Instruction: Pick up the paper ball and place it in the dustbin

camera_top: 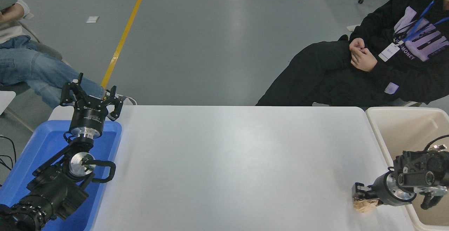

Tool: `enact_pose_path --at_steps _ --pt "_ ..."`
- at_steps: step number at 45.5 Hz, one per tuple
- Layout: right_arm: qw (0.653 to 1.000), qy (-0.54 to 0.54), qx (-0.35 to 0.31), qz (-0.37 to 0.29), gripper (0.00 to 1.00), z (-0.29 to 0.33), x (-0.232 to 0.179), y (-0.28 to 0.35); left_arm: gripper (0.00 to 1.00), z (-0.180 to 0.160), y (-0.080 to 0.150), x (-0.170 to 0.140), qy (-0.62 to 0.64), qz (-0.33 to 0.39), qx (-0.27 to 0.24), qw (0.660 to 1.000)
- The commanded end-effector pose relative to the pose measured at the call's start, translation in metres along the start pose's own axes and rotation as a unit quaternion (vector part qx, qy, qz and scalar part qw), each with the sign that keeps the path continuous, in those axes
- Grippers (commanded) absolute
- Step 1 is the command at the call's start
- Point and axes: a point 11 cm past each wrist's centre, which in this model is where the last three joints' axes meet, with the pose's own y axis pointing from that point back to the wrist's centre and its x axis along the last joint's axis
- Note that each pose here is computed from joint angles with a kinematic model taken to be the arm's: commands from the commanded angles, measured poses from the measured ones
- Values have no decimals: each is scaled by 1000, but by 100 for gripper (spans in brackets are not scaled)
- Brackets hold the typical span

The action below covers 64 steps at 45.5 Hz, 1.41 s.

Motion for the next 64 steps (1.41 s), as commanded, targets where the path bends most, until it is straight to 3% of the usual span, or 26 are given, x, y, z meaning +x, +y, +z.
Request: enact_pose_path --at_steps 1,16,31,45,55,64 --pt "999 -35 1 3 0 6 3 4 99 0 0 0 0 0 -1 1000" --pt "999 -52 12 10 0 10 17 35 99 0 0 0 -1 0 1 1000" --pt "1000 -7 14 -14 0 -12 41 134 99 0 0 0 -1 0 1 1000" --pt "996 23 63 -57 0 -49 64 257 99 0 0 0 0 0 -1 1000" --pt "993 33 103 49 0 -71 93 333 99 0 0 0 -1 0 0 1000" --pt "991 39 109 71 0 -76 97 349 99 0 0 0 -1 0 0 1000"
